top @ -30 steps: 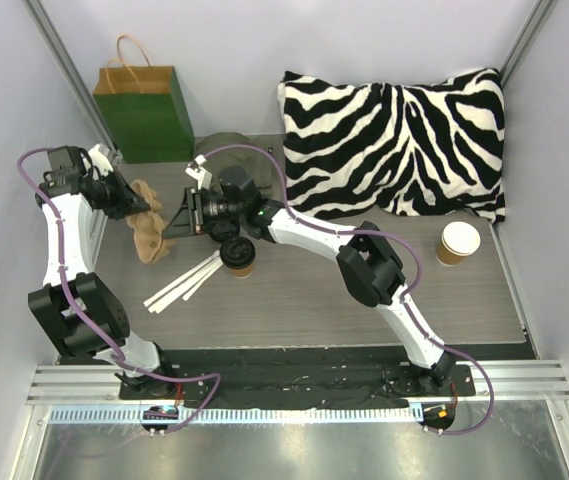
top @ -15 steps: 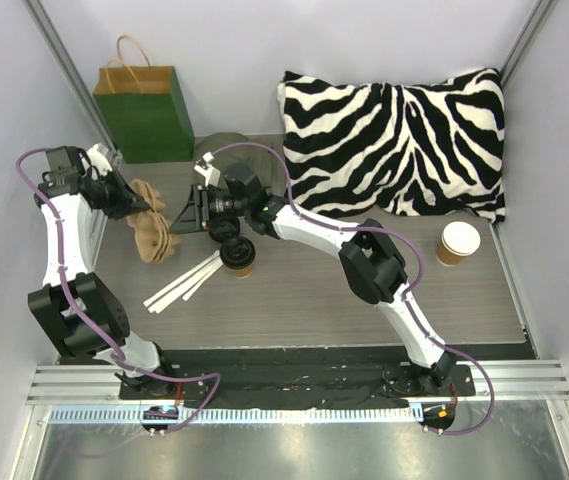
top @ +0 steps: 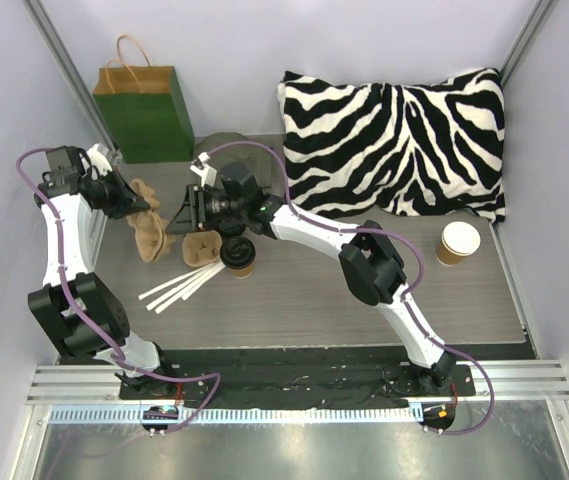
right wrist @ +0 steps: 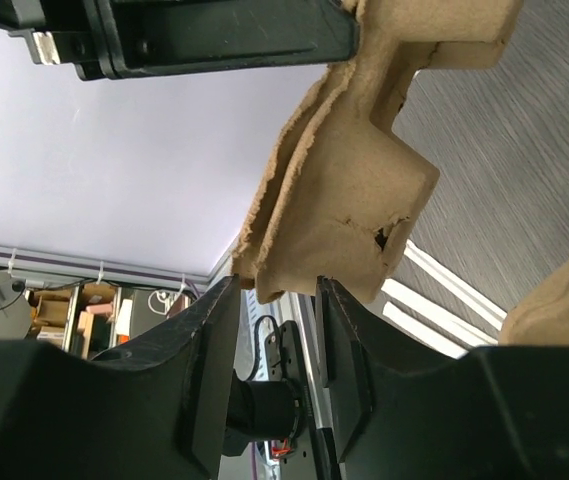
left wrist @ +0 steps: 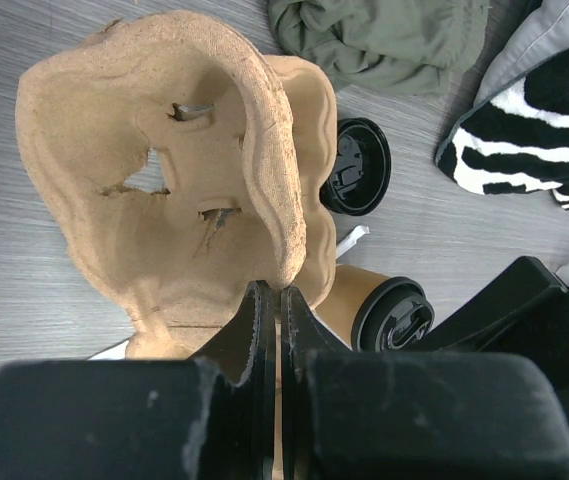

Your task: Pack the takeout coffee

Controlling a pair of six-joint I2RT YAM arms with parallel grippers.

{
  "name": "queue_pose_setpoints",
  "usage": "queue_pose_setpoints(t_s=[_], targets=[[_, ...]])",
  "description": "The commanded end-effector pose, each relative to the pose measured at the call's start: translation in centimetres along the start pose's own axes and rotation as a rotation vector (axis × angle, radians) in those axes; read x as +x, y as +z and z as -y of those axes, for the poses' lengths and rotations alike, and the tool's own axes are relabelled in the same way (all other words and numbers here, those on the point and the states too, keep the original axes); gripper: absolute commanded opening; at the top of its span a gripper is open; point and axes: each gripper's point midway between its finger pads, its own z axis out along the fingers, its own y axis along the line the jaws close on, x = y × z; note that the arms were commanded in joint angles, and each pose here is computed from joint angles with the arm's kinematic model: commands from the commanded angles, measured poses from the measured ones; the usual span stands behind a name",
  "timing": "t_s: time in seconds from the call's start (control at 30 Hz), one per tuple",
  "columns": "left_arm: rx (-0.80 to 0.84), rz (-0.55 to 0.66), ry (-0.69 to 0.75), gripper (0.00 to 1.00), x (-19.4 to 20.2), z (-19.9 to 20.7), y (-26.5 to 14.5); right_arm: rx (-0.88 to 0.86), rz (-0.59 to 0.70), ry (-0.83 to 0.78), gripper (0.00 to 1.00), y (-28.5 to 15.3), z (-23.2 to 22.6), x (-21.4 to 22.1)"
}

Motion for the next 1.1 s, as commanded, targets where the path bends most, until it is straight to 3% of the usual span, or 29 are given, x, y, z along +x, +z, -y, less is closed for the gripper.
queue_pose_setpoints(t_s=[0.0, 0.17, 0.3, 0.57, 0.83, 0.93, 0.97, 1.07], targets=[[0.019, 0.042, 0.034, 0.0, -0.6, 0.4, -0.6, -0.037, 0.046, -0.081, 0.45, 0.3, -2.4, -1.8], [-0.049, 0.044, 0.07, 0.0, -0.4, -1.4, 0.4, -0.02, 0.05, -0.1, 0.47, 0.0, -2.4, -2.0], [-0.205, -0.007, 0.144, 0.0, -0.9, -4.6, 2.4, 0.007, 0.066, -0.123, 0.48, -0.6, -2.6, -2.7], [-0.4, -0.09, 0.302, 0.0, -4.0, -7.9, 7.5, 0.096, 0.118, -0.191, 0.53, -4.5, -2.1, -6.0], [-0.524, -0.19, 0.384, 0.01, -3.5, -10.2, 12.0, 0.12, 0.132, -0.214, 0.59, -8.6, -1.5, -8.2], [-0.521, -0.196, 0.39, 0.14, -3.4, -10.3, 12.2, 0.132, 0.138, -0.242, 0.63, -10.1, -1.3, -9.0], [-0.513, -0.197, 0.391, 0.26, -3.3, -10.1, 12.1, 0.139, 0.136, -0.244, 0.63, -10.5, -1.0, -9.2], [-0.454, -0.166, 0.391, 0.45, -3.7, -8.3, 11.1, 0.153, 0.128, -0.245, 0.63, -11.9, -0.3, -9.7]])
